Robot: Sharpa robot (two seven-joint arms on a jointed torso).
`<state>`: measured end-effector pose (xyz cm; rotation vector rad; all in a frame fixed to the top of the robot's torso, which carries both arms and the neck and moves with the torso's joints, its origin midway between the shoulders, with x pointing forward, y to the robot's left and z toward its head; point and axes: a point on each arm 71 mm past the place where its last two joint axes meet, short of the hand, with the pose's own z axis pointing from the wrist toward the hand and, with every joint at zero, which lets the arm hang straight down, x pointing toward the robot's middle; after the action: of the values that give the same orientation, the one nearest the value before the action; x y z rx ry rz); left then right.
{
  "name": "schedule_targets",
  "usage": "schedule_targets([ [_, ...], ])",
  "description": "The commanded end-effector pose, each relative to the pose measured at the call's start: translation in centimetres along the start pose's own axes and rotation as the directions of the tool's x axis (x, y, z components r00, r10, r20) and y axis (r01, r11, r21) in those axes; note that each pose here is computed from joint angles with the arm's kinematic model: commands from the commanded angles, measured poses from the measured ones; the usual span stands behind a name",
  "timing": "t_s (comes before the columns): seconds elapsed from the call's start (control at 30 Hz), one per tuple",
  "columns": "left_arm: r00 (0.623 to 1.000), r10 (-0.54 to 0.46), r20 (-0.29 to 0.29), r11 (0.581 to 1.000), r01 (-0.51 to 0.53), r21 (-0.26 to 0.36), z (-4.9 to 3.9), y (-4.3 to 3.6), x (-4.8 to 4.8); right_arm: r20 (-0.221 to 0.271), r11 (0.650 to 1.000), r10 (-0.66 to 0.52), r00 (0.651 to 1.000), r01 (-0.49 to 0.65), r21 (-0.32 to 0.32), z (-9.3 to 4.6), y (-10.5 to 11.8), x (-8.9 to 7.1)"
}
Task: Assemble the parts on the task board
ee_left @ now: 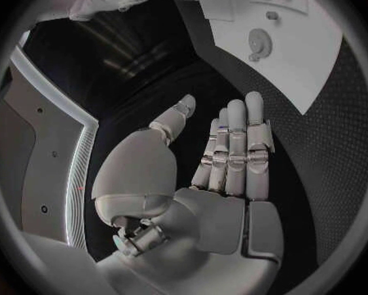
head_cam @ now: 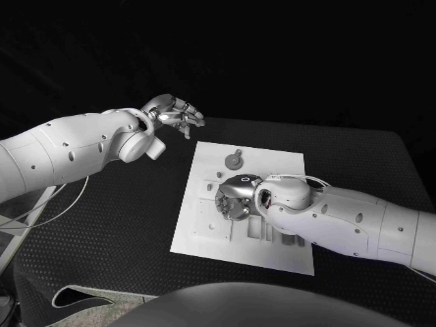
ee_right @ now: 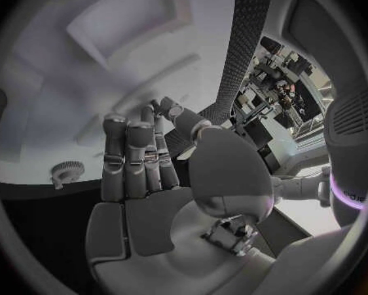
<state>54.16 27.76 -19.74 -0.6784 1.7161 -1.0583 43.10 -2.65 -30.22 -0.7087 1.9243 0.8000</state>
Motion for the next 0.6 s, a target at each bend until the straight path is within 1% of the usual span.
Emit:
schedule_targets([
  [0.03, 1.0, -0.009, -0.01, 1.0, 0.009, 0.007, 0.01, -0.12, 0.05, 0.024, 1.0, 0.006, 1.0, -0.006, 0.012, -0.1, -0.3, 0.1],
  [0.1, 1.0, -0.028, -0.009, 1.0, 0.028, 0.002, -0.01, -0.07, 0.0, 0.036, 1.0, 0.007, 0.999, -0.007, 0.014, -0.2, -0.3, 0.1],
  [0.37, 1.0, -0.03, -0.007, 1.0, 0.03, 0.001, -0.07, 0.01, -0.15, 0.04, 1.0, 0.008, 0.999, -0.009, 0.027, -0.6, -0.7, 0.1],
  [0.47, 1.0, -0.03, -0.007, 1.0, 0.03, 0.001, -0.11, 0.05, -0.22, 0.046, 1.0, 0.01, 0.999, -0.012, 0.029, -1.1, -0.8, 0.1],
  [0.6, 1.0, -0.029, -0.005, 1.0, 0.029, 0.0, -0.12, 0.08, -0.28, 0.059, 1.0, 0.005, 0.998, -0.007, 0.028, -1.8, -0.9, -0.3],
])
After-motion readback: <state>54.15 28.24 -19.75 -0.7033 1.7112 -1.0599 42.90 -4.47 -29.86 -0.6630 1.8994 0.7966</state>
